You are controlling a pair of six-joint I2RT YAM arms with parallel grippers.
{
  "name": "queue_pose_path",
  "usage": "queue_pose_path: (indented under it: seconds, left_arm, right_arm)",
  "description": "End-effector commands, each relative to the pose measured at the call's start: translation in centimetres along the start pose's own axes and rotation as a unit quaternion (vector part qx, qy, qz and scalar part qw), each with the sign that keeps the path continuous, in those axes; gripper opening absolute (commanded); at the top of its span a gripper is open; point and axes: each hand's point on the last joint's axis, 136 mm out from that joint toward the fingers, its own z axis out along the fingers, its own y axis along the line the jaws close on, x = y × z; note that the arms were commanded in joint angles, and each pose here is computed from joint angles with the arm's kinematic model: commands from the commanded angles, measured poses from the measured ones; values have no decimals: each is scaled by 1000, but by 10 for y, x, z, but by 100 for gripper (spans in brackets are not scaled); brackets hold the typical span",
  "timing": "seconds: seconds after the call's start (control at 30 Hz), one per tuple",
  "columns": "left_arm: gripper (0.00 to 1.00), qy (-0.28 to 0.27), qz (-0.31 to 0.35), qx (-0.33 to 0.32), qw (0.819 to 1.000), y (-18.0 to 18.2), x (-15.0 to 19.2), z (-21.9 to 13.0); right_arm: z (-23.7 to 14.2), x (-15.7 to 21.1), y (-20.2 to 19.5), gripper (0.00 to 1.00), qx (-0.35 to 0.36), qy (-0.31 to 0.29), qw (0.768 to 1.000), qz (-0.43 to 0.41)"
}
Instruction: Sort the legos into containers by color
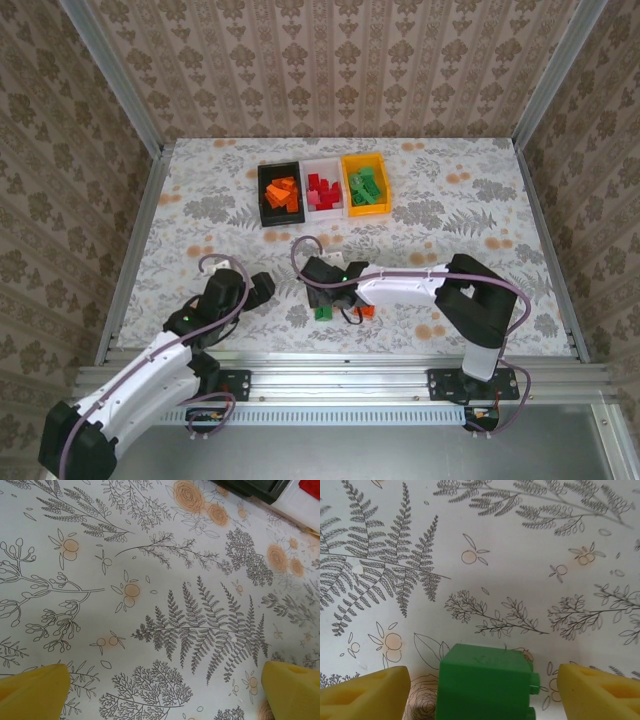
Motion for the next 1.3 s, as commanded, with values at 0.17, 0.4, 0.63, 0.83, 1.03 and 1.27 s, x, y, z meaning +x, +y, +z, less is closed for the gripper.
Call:
queue_pose_path:
  seconds: [0.17, 0.4, 0.63, 0.83, 1.03, 1.27]
  left_arm:
    - [100, 5, -11, -11, 1000, 8, 4, 0]
    - [100, 9, -9, -8, 1000, 6, 3, -3]
    - [100, 0, -10, 0, 1000, 3, -1, -7]
    - [100, -2, -10, 0, 1000, 3, -2, -8]
    - [100, 4, -5, 21, 1000, -8, -3, -7]
    - [100, 43, 11, 63, 997, -36, 2, 1]
  right_arm:
    - [0, -8, 0, 68, 15, -8, 1000, 24]
    - [6, -5, -2, 60, 16, 2, 999, 31]
    - [10, -5, -1, 49, 15, 5, 999, 33]
    - [4, -14, -1, 42, 14, -13, 1000, 24]
    - [-23, -59, -17, 38, 22, -72, 997, 11]
    - [-46, -153, -95, 37, 40, -145, 985, 81]
